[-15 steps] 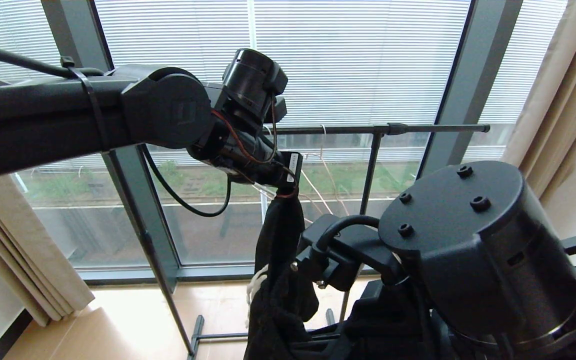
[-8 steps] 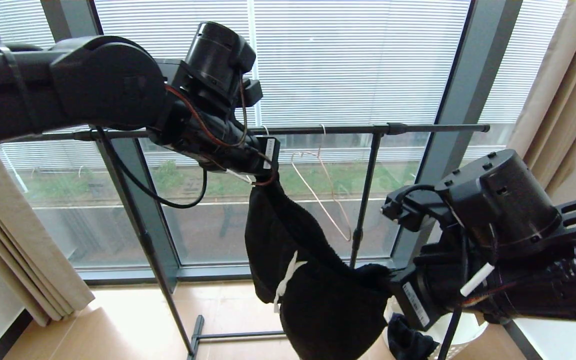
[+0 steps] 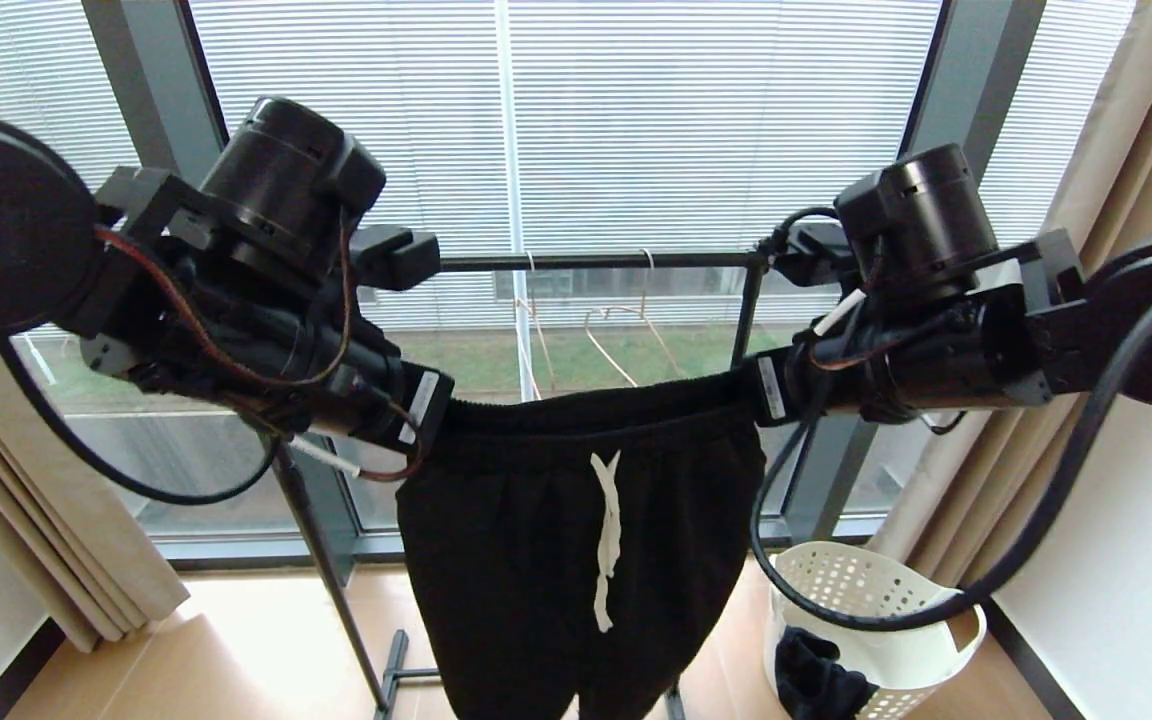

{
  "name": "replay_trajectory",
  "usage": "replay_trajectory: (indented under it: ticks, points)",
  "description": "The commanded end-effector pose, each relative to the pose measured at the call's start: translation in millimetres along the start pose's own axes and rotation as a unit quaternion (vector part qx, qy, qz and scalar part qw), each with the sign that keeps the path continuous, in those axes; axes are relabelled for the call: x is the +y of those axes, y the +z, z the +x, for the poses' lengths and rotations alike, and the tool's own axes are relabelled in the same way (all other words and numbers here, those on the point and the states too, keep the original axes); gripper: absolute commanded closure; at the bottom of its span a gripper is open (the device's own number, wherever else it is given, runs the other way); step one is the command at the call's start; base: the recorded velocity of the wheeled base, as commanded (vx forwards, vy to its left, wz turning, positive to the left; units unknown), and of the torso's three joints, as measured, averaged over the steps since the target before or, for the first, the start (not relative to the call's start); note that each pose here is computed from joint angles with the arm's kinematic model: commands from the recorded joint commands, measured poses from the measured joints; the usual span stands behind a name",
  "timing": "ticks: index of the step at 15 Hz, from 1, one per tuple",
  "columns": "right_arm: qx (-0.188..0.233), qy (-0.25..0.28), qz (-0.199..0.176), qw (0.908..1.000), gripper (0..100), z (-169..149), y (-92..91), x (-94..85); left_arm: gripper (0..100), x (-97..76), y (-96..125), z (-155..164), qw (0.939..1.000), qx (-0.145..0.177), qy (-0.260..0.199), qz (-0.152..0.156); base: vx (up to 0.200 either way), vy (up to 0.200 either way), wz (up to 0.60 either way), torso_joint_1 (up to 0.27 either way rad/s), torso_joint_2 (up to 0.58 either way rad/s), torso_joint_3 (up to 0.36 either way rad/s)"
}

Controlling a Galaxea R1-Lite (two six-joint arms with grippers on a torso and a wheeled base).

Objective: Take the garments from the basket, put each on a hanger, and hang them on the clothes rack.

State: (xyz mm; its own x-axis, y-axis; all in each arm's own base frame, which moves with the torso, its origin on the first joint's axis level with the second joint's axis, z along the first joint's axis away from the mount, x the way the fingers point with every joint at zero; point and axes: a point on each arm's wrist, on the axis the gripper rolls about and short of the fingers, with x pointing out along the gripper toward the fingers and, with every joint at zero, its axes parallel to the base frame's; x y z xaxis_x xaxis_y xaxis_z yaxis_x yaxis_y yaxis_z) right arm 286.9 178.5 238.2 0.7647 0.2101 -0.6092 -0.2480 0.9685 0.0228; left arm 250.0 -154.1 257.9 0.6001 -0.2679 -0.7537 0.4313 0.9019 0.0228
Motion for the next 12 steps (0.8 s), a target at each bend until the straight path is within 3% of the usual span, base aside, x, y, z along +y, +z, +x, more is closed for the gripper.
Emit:
replay_trajectory:
  ticks: [1,4,7,9,12]
  points:
    - [-0.014,-0.01,-0.008,0.9998,100,42,18.4,27.1,100,-20.1,-35,-15,0.9984,0.026,-0.027,0.044,0.0,0.0,0.0,0.0,0.0,0.0]
    - [-0.011,0.006,-0.026,0.9996,100,56,28.7,57.2,100,-55.8,-59,-4,0.9912,0.071,-0.065,0.091,0.0,0.0,0.0,0.0,0.0,0.0]
    - [-0.007,0.023,-0.04,0.9989,100,60,34.2,82.5,100,-96.6,-67,6,0.9867,0.079,-0.102,0.099,0.0,0.0,0.0,0.0,0.0,0.0]
    - [0.008,0.032,-0.056,0.9979,100,64,24.4,96.5,100,-106.4,-64,8,0.9889,0.062,-0.118,0.065,0.0,0.0,0.0,0.0,0.0,0.0]
    - [0.009,0.042,-0.06,0.9973,100,62,20.8,106.0,100,-112.2,-61,12,0.9895,0.047,-0.128,0.048,0.0,0.0,0.0,0.0,0.0,0.0]
